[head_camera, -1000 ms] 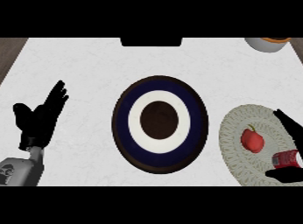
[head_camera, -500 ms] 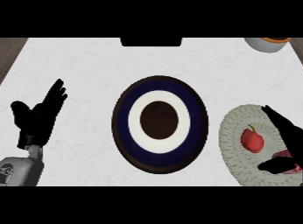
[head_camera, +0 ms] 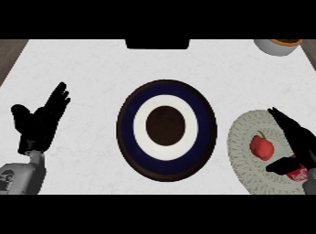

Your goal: Pick the bell pepper from the placemat and place it in the plate

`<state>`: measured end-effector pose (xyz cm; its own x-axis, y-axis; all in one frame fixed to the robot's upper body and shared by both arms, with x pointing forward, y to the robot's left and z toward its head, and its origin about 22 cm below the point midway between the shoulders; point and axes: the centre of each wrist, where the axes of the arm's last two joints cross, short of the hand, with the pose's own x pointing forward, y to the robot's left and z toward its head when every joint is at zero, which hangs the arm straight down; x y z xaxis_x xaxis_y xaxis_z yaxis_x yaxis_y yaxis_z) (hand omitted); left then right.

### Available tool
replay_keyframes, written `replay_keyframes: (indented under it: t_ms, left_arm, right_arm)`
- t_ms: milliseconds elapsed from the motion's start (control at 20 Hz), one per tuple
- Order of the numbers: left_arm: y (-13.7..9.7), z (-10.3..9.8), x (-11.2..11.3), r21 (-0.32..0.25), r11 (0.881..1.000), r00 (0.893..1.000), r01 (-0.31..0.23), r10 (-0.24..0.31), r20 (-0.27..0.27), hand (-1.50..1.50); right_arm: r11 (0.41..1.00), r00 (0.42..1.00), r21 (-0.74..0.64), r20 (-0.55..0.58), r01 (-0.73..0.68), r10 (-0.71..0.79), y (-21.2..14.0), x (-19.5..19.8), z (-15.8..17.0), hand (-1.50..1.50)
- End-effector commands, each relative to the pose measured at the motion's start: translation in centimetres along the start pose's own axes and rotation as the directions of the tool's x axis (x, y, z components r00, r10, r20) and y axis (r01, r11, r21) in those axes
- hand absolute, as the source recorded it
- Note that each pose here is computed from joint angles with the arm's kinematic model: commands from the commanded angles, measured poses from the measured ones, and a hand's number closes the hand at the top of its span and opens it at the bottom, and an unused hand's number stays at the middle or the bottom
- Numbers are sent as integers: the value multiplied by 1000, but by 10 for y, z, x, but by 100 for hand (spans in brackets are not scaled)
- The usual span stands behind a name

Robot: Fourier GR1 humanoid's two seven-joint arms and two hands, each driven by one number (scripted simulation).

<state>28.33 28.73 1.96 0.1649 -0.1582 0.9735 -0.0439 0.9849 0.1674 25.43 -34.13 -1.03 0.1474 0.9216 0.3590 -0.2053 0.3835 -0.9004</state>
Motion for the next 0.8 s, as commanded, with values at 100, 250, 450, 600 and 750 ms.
replay_keyframes:
  t_ms: [100, 250, 450, 600, 750]
  left_arm:
    - [-5, -8, 5, 10, 1000, 1000, 13, -13, 10, 0]
    - [-10, 2, 4, 14, 1000, 1000, -10, 9, 18, 0]
    - [-1, 2, 7, -8, 1000, 1000, 6, -6, -3, 0]
    - [-9, 14, -8, 11, 1000, 1000, 14, -14, 2, 0]
    - [-6, 7, -4, -2, 1000, 1000, 6, -6, 7, 0]
  right_arm:
    - [992, 998, 111, 3, -55, 55, 33, 14, -9, -150]
    - [986, 995, 150, 90, -67, 54, 30, 2, 9, 150]
    - [990, 993, 123, 109, -64, 50, 36, 27, -28, 150]
    - [995, 993, 90, 119, -33, 22, 36, -3, -5, 150]
    - [998, 994, 62, 109, -18, 11, 38, 19, -16, 150]
